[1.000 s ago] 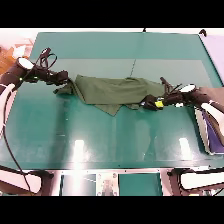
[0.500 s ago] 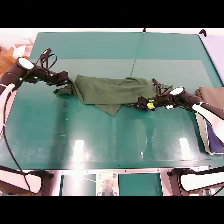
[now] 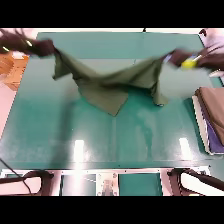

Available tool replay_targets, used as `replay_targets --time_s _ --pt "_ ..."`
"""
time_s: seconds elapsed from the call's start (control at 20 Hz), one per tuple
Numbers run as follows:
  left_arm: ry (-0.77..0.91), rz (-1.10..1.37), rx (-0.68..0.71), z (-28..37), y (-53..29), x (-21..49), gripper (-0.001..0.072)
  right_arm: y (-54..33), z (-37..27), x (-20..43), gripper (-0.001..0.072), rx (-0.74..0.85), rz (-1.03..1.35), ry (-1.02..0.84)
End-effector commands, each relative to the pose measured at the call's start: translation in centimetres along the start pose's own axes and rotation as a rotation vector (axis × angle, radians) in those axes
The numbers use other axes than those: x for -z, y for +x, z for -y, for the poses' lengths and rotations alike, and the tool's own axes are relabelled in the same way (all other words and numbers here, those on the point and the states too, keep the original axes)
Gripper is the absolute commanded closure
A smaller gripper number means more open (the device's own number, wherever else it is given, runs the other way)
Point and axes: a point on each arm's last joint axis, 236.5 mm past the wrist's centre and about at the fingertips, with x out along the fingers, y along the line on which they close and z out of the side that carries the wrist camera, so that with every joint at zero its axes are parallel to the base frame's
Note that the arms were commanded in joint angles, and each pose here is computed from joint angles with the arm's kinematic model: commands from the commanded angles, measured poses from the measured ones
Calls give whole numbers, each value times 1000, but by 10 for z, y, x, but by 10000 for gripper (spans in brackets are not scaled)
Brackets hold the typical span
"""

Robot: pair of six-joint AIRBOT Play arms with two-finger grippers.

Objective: Fold the shirts.

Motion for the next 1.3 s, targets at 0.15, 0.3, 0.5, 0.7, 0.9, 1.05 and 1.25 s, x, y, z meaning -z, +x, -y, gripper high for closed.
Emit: replay_targets --time_s 0.15,0.3,0.5,0.7,0.9,1.05,1.25 --pt "240 672 -39 139 -275 -121 683 -233 -158 -143 699 121 563 -330" --pt "308 904 -111 176 -383 -107 683 -282 -201 -147 699 190 705 -430" --pt "306 1001 -224 182 -447 -78 683 -303 -213 -138 699 266 757 -467" --pt "252 814 -240 158 -400 -64 683 -287 -183 -137 699 247 705 -385" --pt "142 552 -123 122 -279 -58 683 -238 -118 -125 699 189 572 -262" --pt "33 265 -1 77 -141 -38 683 -164 -36 -102 699 150 409 -102" --pt "-154 -81 57 -11 44 29 682 -31 103 -24 698 170 162 166"
